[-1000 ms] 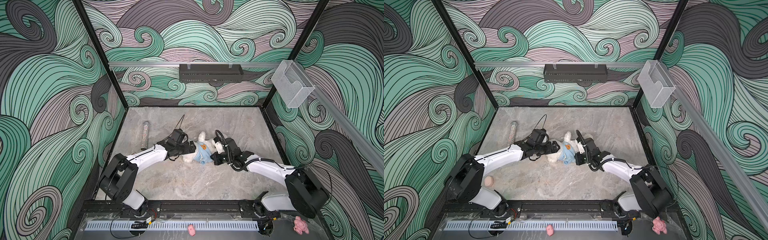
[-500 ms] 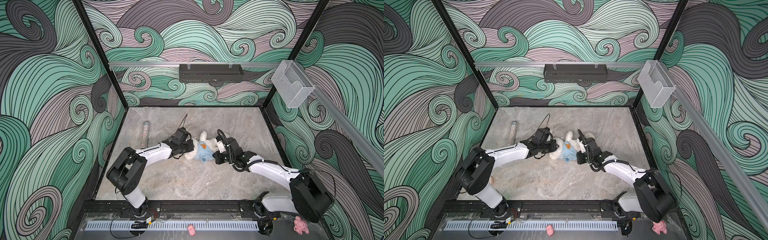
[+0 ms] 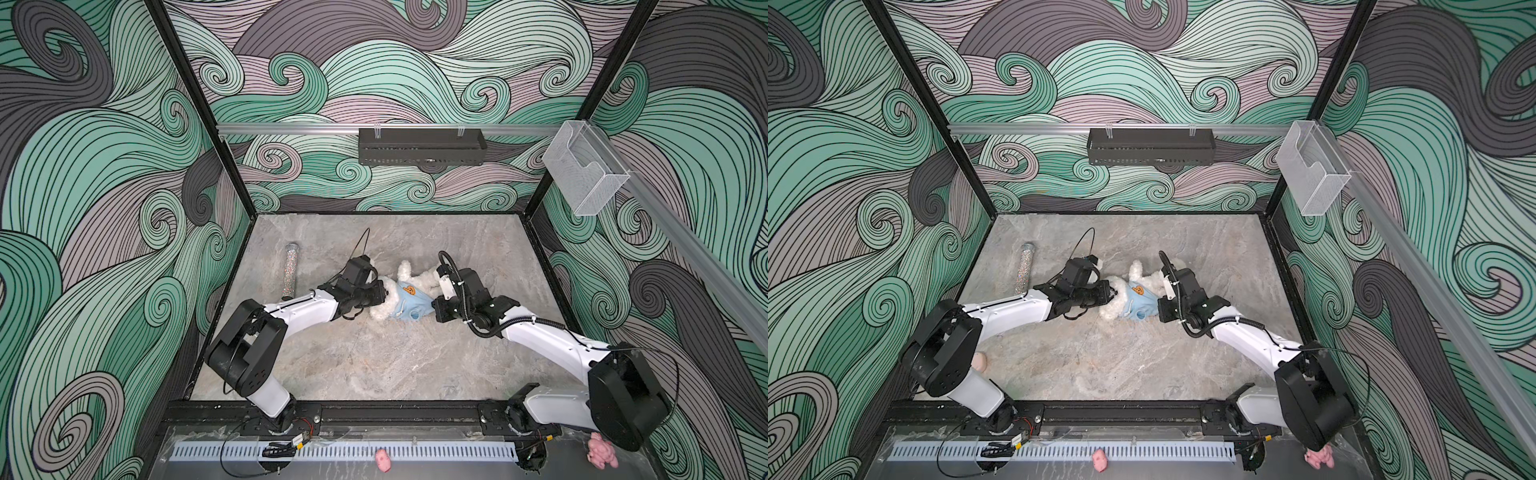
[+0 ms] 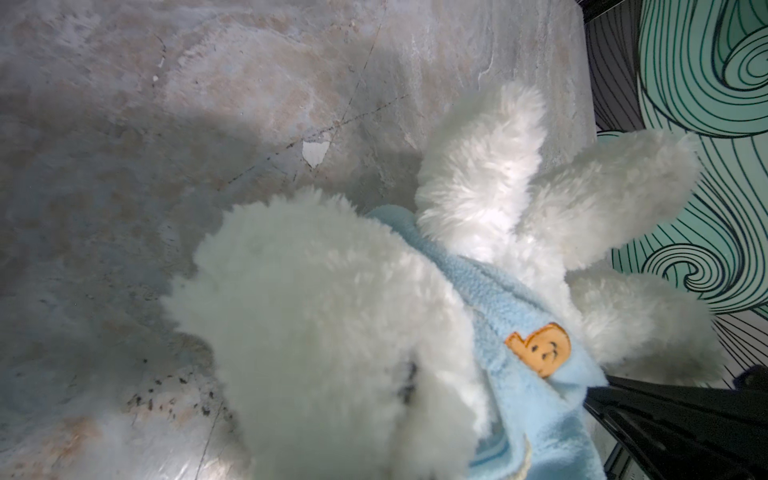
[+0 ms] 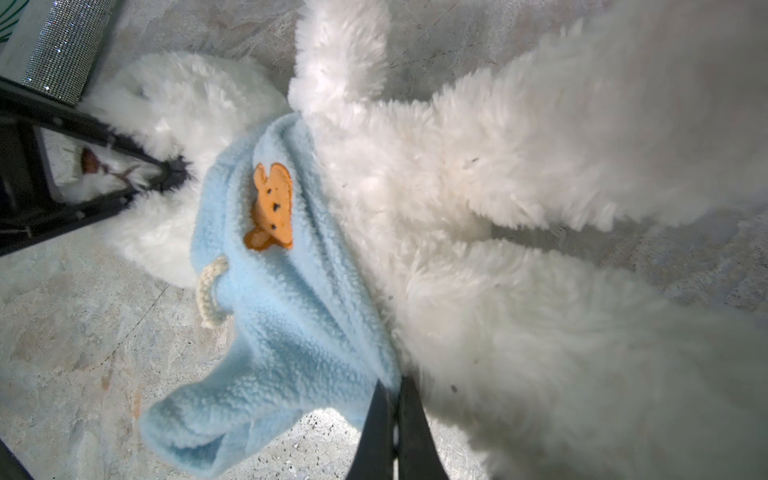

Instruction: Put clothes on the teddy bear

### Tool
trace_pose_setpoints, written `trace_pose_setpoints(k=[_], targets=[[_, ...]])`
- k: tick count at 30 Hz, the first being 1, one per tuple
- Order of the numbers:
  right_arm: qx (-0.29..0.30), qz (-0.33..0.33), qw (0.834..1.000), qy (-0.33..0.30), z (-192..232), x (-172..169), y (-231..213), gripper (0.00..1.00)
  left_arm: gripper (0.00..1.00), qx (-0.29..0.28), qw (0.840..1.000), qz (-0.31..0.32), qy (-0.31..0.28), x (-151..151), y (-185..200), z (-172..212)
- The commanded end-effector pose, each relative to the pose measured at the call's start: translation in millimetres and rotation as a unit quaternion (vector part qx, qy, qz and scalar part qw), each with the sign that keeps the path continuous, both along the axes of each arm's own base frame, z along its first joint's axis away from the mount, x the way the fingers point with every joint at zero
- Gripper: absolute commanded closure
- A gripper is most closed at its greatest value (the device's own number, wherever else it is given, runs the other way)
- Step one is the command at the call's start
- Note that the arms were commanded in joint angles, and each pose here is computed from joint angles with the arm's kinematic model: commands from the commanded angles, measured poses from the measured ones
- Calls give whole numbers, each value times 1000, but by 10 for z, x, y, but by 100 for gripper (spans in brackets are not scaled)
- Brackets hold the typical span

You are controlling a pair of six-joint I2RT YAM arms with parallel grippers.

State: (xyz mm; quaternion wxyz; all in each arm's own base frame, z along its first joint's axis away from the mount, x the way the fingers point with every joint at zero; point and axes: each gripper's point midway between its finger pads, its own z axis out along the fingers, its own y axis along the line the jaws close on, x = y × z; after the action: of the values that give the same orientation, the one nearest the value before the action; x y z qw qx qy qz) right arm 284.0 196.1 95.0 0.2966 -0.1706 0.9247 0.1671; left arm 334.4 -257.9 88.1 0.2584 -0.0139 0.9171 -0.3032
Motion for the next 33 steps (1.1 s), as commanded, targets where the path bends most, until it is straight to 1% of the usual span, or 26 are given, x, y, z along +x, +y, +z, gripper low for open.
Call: trace_pose_setpoints(k=[1,4,5,6,8,10,11,13,15,16,19,20,22,23,25,27,31,33], targets=[[-69,-40,997,0,-17,-19,-370,100,100,30,998,18,-51,98,291,86],[-46,-42,998,-19,132,-78,-377,100,100,11,991,-14,-132,72,259,339],[-23,-33,999,-27,190,-107,-324,100,100,16,988,-22,-150,60,276,358],[8,-18,999,-30,246,-154,-236,100,100,13,982,-30,-184,47,280,534],[62,6,997,-34,366,-226,-83,100,100,9,972,-47,-232,16,257,702],[93,22,995,-38,465,-272,-3,100,100,6,961,-64,-270,-30,240,814],[100,26,994,-39,496,-292,12,96,100,7,955,-69,-287,-46,240,858],[111,41,992,-38,563,-346,49,86,100,9,947,-79,-312,-66,230,937],[130,62,988,-47,705,-404,101,72,100,18,938,-92,-334,-83,213,1000],[147,78,984,-58,818,-442,145,67,100,24,934,-98,-343,-88,208,1033],[190,99,972,-96,1155,-488,233,58,100,45,917,-105,-382,-109,211,1132],[192,94,971,-105,1221,-474,255,57,100,51,913,-105,-390,-110,211,1167],[186,86,971,-120,1299,-433,335,56,100,66,907,-108,-402,-121,202,1209],[178,73,974,-121,1311,-393,374,58,100,74,904,-110,-407,-127,191,1229],[178,53,977,-106,1283,-312,467,64,100,82,901,-111,-411,-146,166,1252],[195,48,976,-85,1241,-258,626,68,100,91,900,-114,-412,-168,135,1260],[188,26,978,-84,1182,-124,739,68,100,106,895,-119,-416,-201,85,1254],[178,10,980,-89,1154,-47,713,70,100,110,894,-122,-416,-213,60,1254]])
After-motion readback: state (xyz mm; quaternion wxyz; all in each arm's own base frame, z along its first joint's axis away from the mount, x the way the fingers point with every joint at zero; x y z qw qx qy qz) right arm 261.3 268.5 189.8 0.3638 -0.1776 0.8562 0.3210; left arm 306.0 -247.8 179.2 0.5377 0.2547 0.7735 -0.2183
